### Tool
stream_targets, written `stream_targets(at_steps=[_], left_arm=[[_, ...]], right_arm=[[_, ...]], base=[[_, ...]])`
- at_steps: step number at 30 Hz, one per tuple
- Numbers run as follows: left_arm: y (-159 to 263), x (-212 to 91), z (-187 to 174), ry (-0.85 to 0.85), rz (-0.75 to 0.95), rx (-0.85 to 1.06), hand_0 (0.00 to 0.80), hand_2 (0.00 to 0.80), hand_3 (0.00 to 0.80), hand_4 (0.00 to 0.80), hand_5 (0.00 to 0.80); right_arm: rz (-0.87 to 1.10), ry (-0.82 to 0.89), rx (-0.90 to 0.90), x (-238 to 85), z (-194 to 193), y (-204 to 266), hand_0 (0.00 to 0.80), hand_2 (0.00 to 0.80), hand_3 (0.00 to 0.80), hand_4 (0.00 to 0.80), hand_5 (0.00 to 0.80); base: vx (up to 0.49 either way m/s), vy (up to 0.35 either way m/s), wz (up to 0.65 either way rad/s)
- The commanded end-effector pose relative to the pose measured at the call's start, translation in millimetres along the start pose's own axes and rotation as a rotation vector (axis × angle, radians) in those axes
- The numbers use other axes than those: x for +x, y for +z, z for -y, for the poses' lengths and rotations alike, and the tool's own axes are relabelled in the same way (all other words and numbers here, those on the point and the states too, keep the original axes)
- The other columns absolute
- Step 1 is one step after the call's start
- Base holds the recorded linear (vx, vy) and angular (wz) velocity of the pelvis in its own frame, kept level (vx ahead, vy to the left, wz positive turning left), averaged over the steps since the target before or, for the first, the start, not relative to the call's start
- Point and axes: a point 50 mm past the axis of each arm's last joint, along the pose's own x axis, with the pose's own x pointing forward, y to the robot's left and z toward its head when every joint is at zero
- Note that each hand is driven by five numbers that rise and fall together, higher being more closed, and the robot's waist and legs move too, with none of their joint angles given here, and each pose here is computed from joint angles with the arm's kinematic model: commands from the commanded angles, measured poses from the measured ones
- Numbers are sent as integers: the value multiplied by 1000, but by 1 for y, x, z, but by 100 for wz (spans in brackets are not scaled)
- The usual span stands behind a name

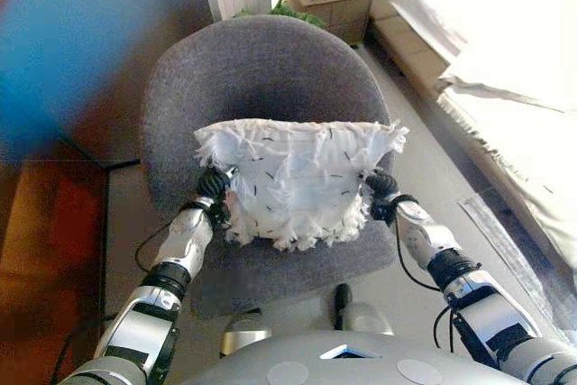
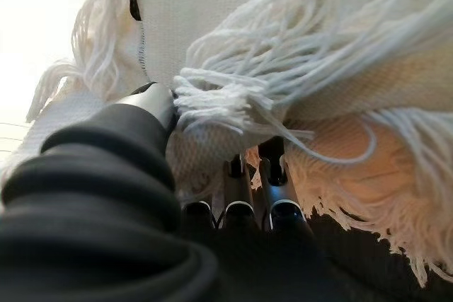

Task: Pick up the cushion and take it to the sofa

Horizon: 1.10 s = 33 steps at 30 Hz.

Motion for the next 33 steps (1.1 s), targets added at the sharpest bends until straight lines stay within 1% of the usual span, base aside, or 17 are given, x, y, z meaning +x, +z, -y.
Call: stream_targets(at_steps=[1, 5, 8, 11, 13, 16, 19, 21, 24, 28, 30, 32, 33], left_arm=[[53, 10, 15, -65, 239, 3, 800, 800, 800, 800, 800], [61, 12, 35, -85, 277, -38, 800, 800, 800, 800, 800], [67, 14, 50, -106, 304, -56, 800, 800, 800, 800, 800], [96, 25, 75, -111, 415, -54, 800, 800, 800, 800, 800], [130, 33, 82, -87, 514, -23, 800, 800, 800, 800, 800], [173, 37, 89, -77, 618, -10, 800, 800, 800, 800, 800], [185, 36, 91, -56, 652, -12, 800, 800, 800, 800, 800], [194, 36, 91, -47, 672, -47, 800, 800, 800, 800, 800], [205, 34, 96, -46, 701, -70, 800, 800, 800, 800, 800], [229, 33, 104, -67, 742, -69, 800, 800, 800, 800, 800], [242, 33, 108, -73, 756, -102, 800, 800, 800, 800, 800], [255, 33, 111, -83, 758, -173, 800, 800, 800, 800, 800], [258, 32, 113, -84, 763, -172, 800, 800, 800, 800, 800]], right_arm=[[264, 146, 19, 1, -53, 56, 800, 800, 800, 800, 800], [317, 145, -28, 0, -55, 76, 800, 800, 800, 800, 800], [349, 138, -70, -3, -50, 85, 800, 800, 800, 800, 800], [447, 151, -145, 3, -58, 123, 800, 800, 800, 800, 800], [532, 200, -170, 3, -75, 161, 800, 800, 800, 800, 800], [624, 236, -158, -1, -82, 201, 800, 800, 800, 800, 800], [644, 258, -130, -3, -87, 209, 800, 800, 800, 800, 800], [663, 257, -131, -3, -88, 217, 800, 800, 800, 800, 800], [706, 218, -160, -4, -89, 226, 800, 800, 800, 800, 800], [774, 179, -188, -12, -89, 252, 800, 800, 800, 800, 800], [805, 159, -205, -16, -89, 266, 800, 800, 800, 800, 800], [834, 143, -215, -20, -90, 279, 800, 800, 800, 800, 800], [844, 135, -219, -21, -90, 282, 800, 800, 800, 800, 800]], base=[[73, -177, 21], [25, -202, 39], [-34, -112, 46], [-289, -15, 23], [-421, -15, -17], [-270, -10, -17], [-71, 19, 16], [-2, 43, 4], [22, 61, 3], [-27, 60, 9], [4, 53, 7], [26, 45, 6], [38, 19, 6]])
